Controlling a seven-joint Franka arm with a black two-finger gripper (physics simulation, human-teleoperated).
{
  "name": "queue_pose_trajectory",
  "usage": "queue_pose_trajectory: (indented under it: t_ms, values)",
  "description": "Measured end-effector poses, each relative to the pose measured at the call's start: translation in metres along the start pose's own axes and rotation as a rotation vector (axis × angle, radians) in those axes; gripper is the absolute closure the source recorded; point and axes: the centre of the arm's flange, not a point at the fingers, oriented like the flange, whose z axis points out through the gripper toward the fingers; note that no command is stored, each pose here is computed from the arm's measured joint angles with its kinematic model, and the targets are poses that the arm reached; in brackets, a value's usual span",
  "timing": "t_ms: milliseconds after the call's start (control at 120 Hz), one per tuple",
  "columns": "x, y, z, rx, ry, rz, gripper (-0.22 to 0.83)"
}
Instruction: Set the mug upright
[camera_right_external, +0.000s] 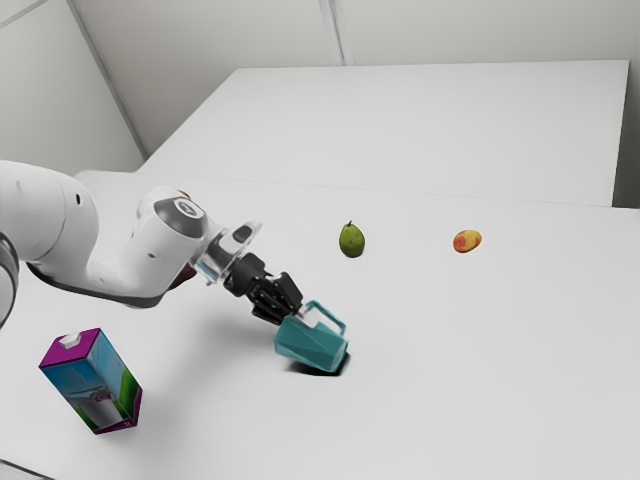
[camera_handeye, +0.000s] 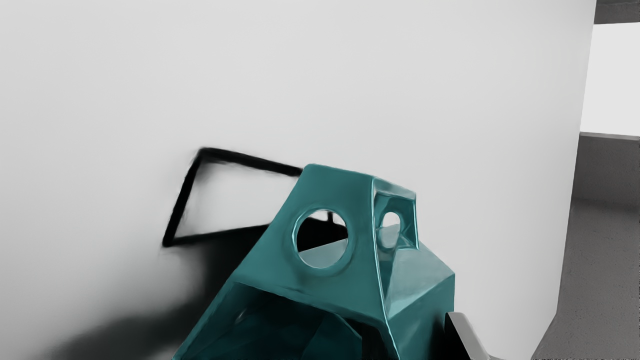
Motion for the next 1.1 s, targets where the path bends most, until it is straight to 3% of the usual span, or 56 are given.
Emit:
queue_pose_trajectory:
  t_ms: [325, 567, 1100]
  values:
    - [-0.004, 0.019, -0.006, -0.026, 0.024, 0.032, 0.76]
    - [-0.007, 0.040, -0.018, -0.005, 0.013, 0.092, 0.77]
    - [0.008, 0.061, -0.067, 0.360, -0.006, 0.277, 0.77]
